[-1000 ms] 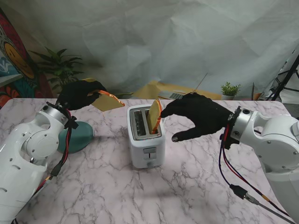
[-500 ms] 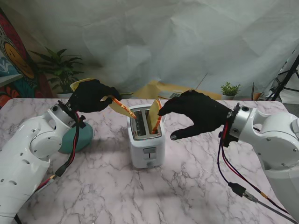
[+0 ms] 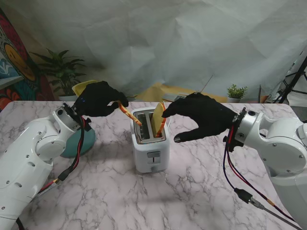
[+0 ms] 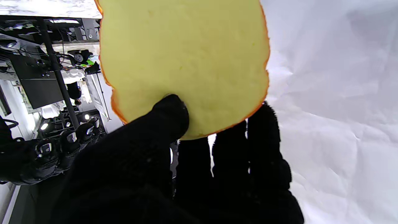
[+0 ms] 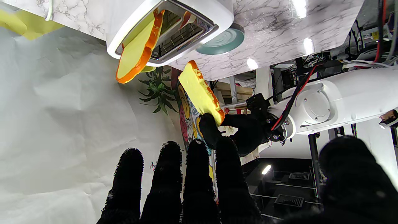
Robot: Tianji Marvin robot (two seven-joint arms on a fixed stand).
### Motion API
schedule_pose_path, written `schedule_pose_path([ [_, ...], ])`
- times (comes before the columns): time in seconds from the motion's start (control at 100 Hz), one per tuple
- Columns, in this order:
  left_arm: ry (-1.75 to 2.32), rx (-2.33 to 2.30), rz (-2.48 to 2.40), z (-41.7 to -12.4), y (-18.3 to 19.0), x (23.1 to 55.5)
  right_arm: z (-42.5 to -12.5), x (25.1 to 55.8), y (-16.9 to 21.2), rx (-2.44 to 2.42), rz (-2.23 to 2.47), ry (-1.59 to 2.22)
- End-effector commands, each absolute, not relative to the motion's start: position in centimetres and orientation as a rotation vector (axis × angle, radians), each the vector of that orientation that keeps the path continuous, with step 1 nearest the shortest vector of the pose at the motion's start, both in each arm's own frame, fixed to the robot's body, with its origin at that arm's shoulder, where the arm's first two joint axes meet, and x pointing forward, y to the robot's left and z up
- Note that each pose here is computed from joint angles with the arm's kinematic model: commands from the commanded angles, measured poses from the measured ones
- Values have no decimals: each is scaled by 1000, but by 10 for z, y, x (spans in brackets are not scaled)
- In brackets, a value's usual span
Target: Toast the toast slices
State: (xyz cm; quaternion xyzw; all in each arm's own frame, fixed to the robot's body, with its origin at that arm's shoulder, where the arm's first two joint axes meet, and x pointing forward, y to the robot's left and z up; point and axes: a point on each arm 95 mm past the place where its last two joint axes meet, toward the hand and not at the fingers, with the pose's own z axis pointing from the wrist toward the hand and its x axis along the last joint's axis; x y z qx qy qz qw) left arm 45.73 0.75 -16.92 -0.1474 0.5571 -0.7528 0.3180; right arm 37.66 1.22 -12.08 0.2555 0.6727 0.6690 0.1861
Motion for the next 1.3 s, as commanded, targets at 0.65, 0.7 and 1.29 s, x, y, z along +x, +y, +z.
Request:
schedule_pose_path([
  [0.65, 1573, -278, -1912, -170, 5, 459, -119, 384, 12, 719, 1855, 1945],
  [0.7, 1570, -268, -1913, -169, 4, 459, -118, 384, 13, 717, 1854, 1949],
  [1.29, 1471, -297, -2016, -166, -20, 461, -118, 386, 9, 716, 1843, 1944],
])
